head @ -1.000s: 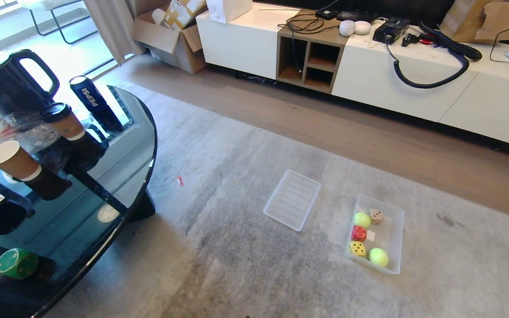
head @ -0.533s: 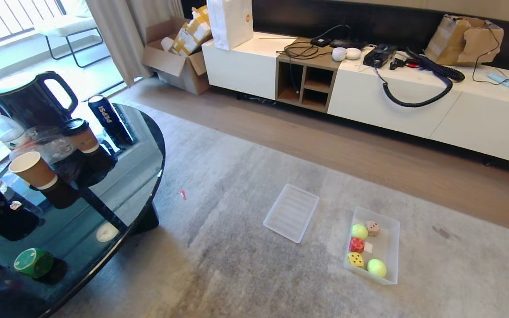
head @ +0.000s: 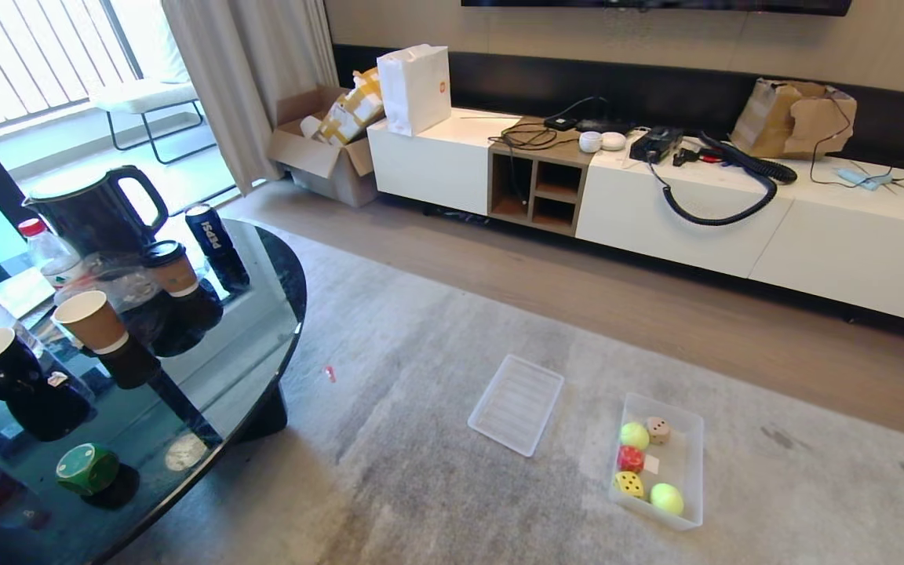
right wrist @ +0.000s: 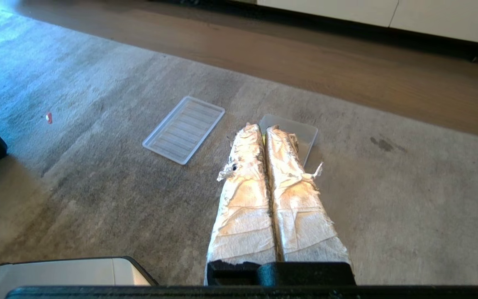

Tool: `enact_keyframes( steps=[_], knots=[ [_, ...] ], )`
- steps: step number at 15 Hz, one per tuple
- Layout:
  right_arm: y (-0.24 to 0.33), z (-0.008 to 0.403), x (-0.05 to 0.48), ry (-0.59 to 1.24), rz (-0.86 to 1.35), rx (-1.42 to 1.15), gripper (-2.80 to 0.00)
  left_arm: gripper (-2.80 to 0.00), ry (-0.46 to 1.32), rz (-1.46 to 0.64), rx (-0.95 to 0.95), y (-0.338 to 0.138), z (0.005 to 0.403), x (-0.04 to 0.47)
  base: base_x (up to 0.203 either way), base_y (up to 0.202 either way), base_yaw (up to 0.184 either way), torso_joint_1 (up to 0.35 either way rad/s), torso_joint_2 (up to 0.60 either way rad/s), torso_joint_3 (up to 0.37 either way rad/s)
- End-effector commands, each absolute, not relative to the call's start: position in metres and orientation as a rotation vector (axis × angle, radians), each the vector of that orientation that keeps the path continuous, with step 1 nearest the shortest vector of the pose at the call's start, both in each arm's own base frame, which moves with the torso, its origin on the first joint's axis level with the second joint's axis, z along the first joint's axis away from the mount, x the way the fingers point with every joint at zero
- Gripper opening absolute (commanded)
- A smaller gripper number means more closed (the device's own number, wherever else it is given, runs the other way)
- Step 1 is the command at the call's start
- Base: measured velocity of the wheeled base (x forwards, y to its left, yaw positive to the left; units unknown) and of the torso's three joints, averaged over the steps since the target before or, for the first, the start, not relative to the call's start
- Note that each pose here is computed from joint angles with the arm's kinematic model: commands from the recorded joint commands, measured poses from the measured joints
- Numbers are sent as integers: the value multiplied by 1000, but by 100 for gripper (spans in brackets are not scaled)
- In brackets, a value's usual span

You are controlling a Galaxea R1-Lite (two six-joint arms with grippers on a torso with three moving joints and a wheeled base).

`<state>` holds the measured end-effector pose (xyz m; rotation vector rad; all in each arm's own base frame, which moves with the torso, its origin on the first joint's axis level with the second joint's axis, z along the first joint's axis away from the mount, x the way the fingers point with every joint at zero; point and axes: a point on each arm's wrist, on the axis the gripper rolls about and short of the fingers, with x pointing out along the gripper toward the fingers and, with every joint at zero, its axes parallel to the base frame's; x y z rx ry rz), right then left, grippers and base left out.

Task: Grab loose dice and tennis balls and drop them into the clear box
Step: Pick up toys out of the box

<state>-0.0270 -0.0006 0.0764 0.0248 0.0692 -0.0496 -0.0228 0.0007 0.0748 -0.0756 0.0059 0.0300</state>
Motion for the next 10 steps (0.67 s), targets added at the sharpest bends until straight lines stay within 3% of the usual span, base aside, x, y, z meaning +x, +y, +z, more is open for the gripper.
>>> enact_keyframes(
  steps=[1, 4, 10],
  knots=[
    [-1, 76, -27, 71, -50, 25, -280, -280, 6, 31, -77, 1, 75, -23, 0, 0, 0, 2, -2, 203],
    [-1, 76, -27, 71, -50, 25, -280, -280, 5, 30, -77, 1, 75, -23, 0, 0, 0, 3, 2, 169],
    [-1, 76, -27, 71, -50, 25, -280, -280, 7, 33, -68, 1, 75, -23, 0, 0, 0, 2, 3, 21]
  ],
)
